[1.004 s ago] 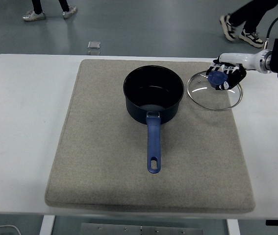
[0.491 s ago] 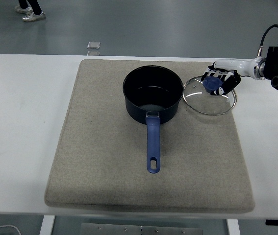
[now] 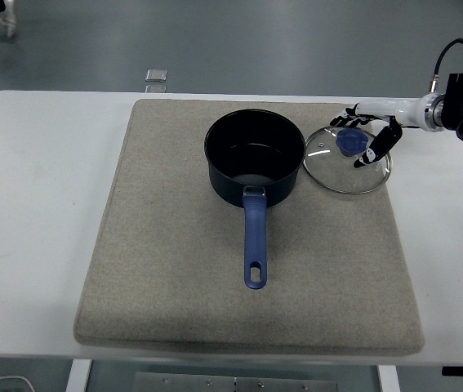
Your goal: Lift the pot lid and place it to the right of the pot.
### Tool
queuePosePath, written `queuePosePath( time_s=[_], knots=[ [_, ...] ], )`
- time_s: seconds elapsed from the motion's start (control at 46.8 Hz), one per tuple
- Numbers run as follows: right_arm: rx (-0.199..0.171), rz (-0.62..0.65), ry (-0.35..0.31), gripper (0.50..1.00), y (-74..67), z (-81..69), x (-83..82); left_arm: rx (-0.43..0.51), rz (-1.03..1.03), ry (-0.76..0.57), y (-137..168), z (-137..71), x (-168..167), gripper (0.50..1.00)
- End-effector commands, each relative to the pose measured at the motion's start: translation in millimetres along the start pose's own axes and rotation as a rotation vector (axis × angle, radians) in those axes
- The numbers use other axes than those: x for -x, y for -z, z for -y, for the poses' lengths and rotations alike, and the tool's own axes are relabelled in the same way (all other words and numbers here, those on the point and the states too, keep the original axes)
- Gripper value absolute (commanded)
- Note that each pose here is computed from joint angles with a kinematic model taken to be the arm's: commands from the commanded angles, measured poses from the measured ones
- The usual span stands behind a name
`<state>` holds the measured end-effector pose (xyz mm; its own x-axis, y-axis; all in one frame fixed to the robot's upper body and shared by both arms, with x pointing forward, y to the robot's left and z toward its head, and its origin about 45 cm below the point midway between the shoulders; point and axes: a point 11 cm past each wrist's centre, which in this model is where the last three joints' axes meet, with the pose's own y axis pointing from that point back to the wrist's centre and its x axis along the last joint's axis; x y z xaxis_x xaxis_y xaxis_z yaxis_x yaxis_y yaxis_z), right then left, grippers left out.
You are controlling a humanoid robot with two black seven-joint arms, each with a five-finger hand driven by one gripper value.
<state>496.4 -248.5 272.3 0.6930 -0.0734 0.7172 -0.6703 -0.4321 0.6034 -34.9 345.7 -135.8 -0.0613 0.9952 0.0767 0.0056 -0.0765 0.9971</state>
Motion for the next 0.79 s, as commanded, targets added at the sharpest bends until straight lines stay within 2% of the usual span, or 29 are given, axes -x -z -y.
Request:
queuePosePath(
  time_s=[0.0, 0.107, 0.256, 0.449, 0.641, 0.769],
  knots=[
    [-0.006, 0.000, 0.018, 0.913, 3.4, -4.7, -6.4, 0.000, -0.001, 0.000, 0, 0, 0, 1.000],
    [-0.019, 0.028, 0.019, 0.913, 4.2, -10.6, -13.8, 0.000, -0.001, 0.000, 0, 0, 0, 1.000],
    [-0.061, 0.085, -0.030, 0.913, 11.0, -17.3, -29.6, 0.000, -0.001, 0.000, 0, 0, 0, 1.000],
    [-0.104, 0.184, -0.085, 0.913, 10.3, -22.9, -39.1, 0.000, 0.000, 0.000, 0, 0, 0, 1.000],
    [-0.209, 0.399, -0.183, 0.911, 21.5, -20.9, -49.5, 0.000, 0.000, 0.000, 0, 0, 0, 1.000],
    [-0.271, 0.576, -0.282, 0.911, 22.5, -23.1, -60.8, 0.000, 0.000, 0.000, 0, 0, 0, 1.000]
  ],
)
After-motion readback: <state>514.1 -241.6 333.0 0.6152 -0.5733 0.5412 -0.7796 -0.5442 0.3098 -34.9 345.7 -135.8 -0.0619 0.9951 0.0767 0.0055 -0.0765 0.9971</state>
